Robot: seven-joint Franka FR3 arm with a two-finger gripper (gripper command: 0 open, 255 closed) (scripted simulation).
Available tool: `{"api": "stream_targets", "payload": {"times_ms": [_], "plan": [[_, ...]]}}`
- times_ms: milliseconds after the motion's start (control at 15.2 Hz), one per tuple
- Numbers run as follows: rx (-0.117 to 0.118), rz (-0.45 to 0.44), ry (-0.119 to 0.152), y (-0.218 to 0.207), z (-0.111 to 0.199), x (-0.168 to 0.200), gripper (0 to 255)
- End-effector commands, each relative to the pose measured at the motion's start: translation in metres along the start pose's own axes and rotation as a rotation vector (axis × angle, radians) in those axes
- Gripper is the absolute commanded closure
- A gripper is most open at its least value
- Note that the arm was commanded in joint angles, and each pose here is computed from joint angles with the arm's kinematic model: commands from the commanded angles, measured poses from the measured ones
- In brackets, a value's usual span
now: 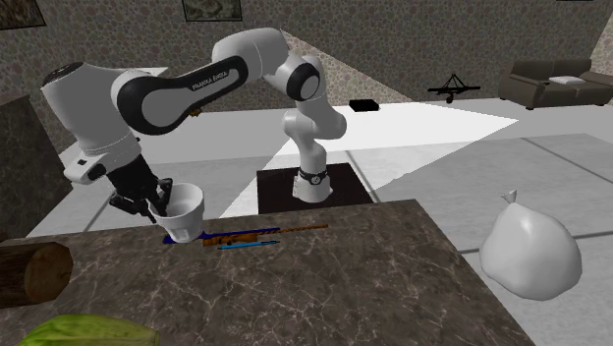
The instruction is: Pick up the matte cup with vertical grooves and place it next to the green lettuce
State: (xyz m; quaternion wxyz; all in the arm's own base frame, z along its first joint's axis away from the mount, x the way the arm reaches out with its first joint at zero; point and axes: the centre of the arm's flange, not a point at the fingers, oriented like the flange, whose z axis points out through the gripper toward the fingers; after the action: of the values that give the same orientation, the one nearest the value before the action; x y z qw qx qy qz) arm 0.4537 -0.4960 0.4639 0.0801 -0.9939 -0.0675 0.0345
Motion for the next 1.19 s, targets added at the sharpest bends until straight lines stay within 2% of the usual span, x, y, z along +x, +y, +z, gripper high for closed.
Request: {"api": "stream_targets", "payload": {"times_ms": [0, 1122], "plan": [[-0.001, 0.000, 0.000, 0.001, 0.011, 0.000, 255], [-0.001, 0.000, 0.000, 0.016, 0.101, 0.005, 255]]}}
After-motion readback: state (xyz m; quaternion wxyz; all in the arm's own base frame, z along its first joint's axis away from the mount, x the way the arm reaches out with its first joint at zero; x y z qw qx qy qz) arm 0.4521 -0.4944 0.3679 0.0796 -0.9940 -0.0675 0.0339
